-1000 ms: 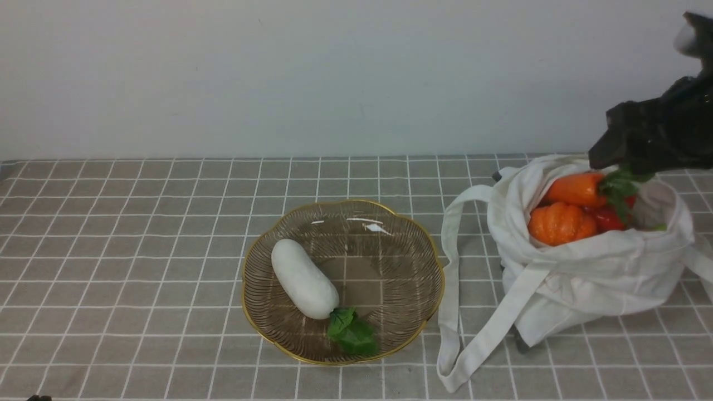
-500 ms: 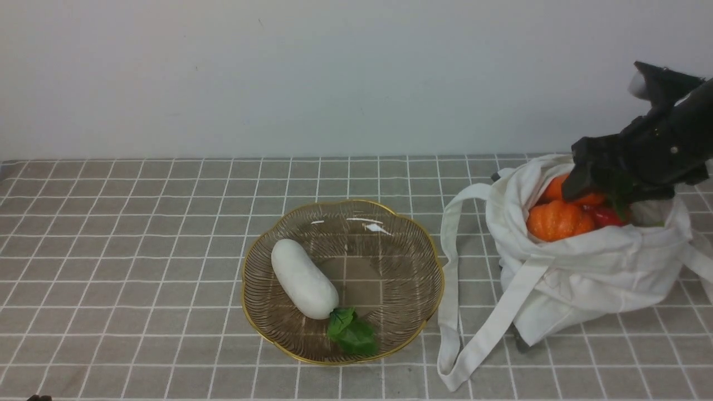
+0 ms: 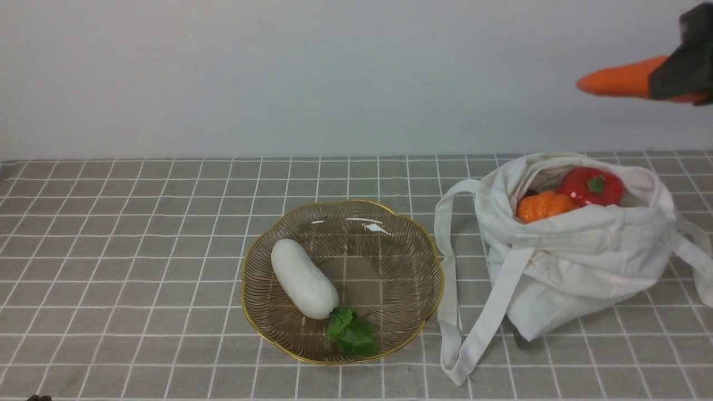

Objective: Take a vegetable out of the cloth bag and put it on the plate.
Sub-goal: Use the right arm to grab a carrot from the bag, then use the right arm to put the carrot into the empty plate on the left

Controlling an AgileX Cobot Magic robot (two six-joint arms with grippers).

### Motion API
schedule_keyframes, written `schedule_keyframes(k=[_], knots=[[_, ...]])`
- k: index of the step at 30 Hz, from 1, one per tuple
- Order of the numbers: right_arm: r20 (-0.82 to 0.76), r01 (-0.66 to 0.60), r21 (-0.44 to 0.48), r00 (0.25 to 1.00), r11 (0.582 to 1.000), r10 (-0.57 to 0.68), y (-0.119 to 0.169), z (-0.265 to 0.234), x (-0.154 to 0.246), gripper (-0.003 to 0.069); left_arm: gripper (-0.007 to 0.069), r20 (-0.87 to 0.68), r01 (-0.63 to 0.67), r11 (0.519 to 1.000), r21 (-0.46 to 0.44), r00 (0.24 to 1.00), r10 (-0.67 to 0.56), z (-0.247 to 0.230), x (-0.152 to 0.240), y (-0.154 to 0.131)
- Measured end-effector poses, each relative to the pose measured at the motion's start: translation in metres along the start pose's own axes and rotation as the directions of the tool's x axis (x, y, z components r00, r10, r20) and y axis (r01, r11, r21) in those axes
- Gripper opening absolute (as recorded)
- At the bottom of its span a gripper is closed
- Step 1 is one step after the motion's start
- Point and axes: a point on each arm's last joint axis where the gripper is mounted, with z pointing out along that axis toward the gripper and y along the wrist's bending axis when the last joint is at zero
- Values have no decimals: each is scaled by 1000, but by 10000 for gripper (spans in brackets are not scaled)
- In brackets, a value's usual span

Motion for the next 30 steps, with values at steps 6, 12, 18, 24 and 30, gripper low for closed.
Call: schedule_keyframes(k=[6,12,18,24,30], knots=[[-38,126,-196,990,973,-136,52,3,15,314,-5,0,0,1000,0,1000,0,0,0,0],[-267,243,-279,910,929,-318,104,87,50,314,-5,0,0,1000,0,1000,0,0,0,0],[-343,226,-140,902,964,-261,123,176,69,314,-5,0,0,1000,0,1000,0,0,0,0],[-278,186,-127,936,974,-215,131,235,66,346,-5,0,0,1000,0,1000,0,0,0,0],[-307,195,-126,925,973,-226,136,234,59,528,-5,0,0,1000,0,1000,0,0,0,0]])
